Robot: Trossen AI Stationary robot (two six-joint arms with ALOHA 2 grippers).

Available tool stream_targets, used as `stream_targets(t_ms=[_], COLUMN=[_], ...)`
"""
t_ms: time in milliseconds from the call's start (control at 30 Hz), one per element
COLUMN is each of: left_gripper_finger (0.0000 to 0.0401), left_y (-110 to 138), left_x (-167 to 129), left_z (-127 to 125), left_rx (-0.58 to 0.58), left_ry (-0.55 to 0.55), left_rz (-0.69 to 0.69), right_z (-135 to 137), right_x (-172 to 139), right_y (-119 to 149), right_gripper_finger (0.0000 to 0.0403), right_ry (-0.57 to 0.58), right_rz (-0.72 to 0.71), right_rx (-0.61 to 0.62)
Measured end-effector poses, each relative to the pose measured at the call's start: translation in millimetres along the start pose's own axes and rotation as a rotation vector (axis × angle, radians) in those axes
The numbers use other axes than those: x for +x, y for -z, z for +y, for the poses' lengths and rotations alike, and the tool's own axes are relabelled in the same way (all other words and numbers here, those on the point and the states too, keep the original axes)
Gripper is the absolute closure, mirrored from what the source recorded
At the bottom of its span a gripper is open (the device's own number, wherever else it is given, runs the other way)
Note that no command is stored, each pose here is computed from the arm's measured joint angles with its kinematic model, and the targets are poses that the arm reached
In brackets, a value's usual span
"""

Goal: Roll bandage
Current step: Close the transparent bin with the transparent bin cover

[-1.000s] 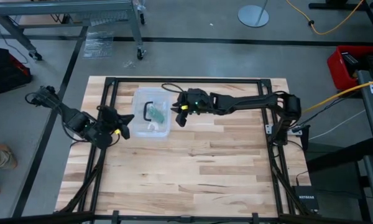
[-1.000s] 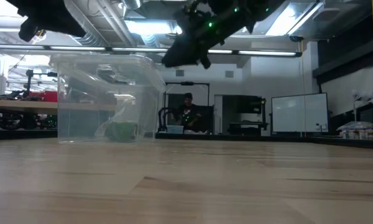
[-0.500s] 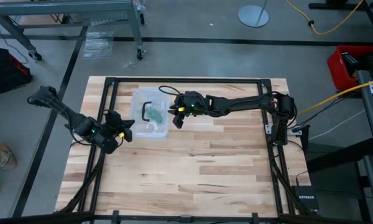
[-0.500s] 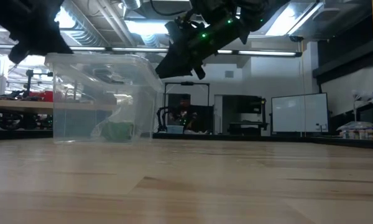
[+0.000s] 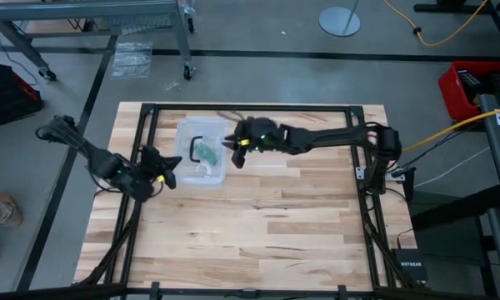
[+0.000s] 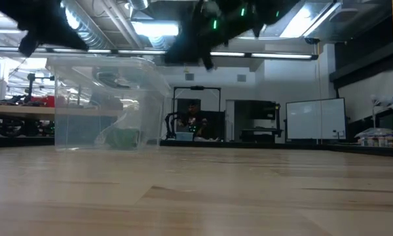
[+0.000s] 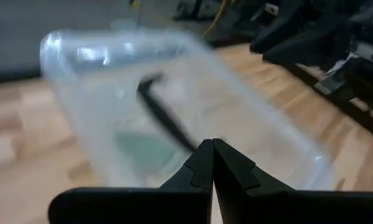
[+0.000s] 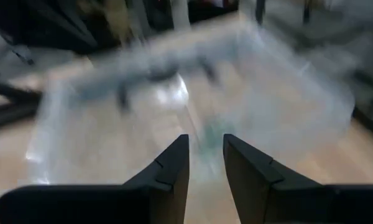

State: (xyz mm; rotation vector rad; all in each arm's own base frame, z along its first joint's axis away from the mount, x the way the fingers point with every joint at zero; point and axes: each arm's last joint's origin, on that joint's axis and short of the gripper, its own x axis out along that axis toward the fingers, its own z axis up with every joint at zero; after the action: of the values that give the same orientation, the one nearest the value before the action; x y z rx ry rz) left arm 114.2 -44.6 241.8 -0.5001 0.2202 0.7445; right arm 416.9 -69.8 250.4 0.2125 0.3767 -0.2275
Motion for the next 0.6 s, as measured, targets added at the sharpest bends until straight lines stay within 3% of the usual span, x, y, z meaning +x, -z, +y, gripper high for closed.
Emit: stream_targets(t_ms=[167,433,600], left_gripper_finger=[0.0401,0.0401,0.0401], left_y=[-38,-102,-118], left_x=[-17,-49,-60], left_z=[-9,-3,14], left_rx=[0.089,0.317,0.451], left_ry=[0.070,0.150,0.235], left_rz=[-0.064,-0.161,-0.173], right_z=[8,12,13], right_x=[-37,-122,-174], right_y=[-46,-84,-93], right_gripper_finger=[0.0299,0.0299,0.0299], right_ry=[-0.025,-0.016,-0.014], right_rz=[-0.135,-0.169,-0.163], right_rx=[-0.071,-0.140,-0.169])
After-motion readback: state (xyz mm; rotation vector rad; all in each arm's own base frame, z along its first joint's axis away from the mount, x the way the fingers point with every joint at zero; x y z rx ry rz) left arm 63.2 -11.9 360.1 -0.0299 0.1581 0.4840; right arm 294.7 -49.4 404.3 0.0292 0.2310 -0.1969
